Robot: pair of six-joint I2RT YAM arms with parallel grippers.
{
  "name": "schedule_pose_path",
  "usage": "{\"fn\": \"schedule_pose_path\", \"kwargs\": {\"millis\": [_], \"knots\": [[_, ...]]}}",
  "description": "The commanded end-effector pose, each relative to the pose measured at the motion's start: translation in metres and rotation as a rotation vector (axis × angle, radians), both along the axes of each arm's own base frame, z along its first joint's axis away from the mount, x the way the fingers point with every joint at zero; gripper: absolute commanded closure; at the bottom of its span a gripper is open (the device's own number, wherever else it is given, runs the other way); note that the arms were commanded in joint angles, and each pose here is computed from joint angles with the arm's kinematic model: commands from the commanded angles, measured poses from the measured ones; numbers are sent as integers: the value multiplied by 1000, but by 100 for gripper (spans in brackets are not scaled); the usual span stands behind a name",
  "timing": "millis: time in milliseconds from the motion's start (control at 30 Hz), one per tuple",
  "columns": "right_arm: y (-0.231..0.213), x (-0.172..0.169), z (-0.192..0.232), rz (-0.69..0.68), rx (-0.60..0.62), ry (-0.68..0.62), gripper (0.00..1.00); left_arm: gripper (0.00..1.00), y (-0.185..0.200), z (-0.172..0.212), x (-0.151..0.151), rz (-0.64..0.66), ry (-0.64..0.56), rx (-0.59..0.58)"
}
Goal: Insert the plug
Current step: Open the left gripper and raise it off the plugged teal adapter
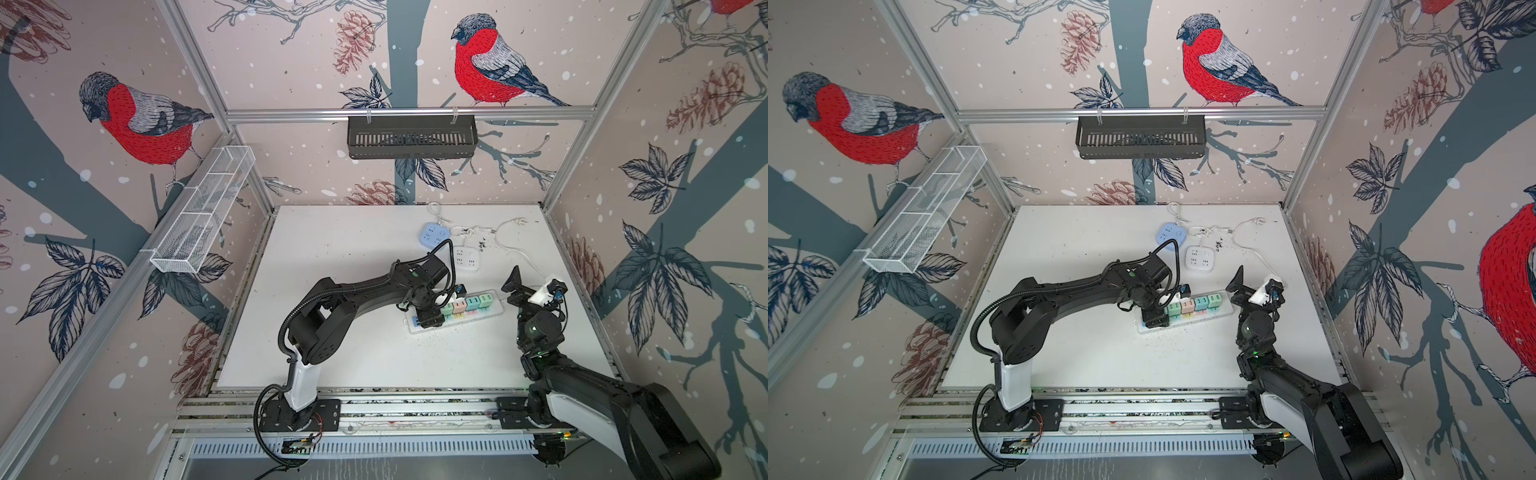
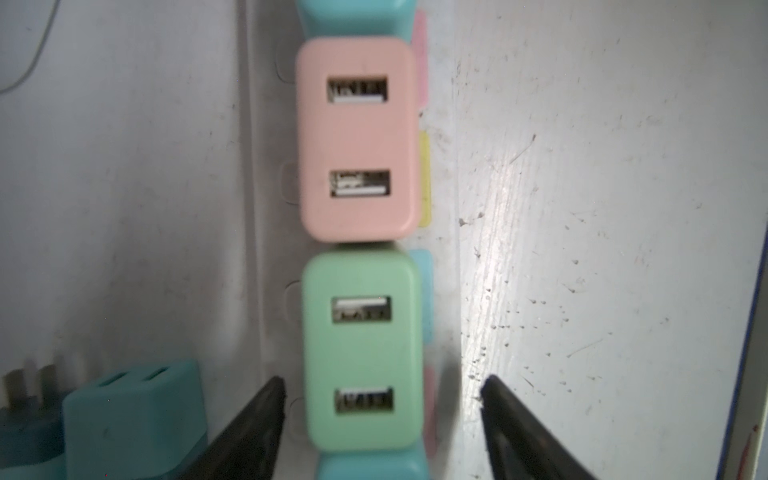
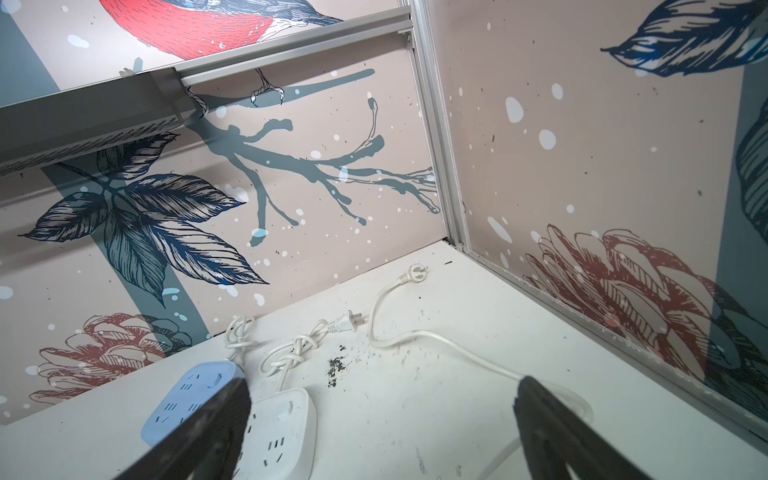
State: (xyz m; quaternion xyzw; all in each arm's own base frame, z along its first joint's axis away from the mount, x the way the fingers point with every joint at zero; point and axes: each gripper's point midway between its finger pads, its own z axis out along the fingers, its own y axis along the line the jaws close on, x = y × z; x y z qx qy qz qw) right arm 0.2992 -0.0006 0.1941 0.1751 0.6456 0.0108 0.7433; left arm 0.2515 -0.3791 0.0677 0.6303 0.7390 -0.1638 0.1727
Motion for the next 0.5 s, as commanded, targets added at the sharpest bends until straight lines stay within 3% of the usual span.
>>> {"fn": "schedule_pose_path", "kwargs": {"millis": [0, 200, 367, 467], "knots": [[-3, -3, 8, -15, 23, -39, 0, 1, -11, 33, 3, -16, -58, -101], [-7, -3, 7, -37, 40, -37, 0, 1, -10, 108, 9, 15, -241, -315], [-8, 3, 4, -49, 58, -9, 0, 1, 36, 177, 53, 362, -451, -594], [-4, 12, 5, -38, 45, 20, 0, 1, 76, 200, 61, 484, -429, -781]]}}
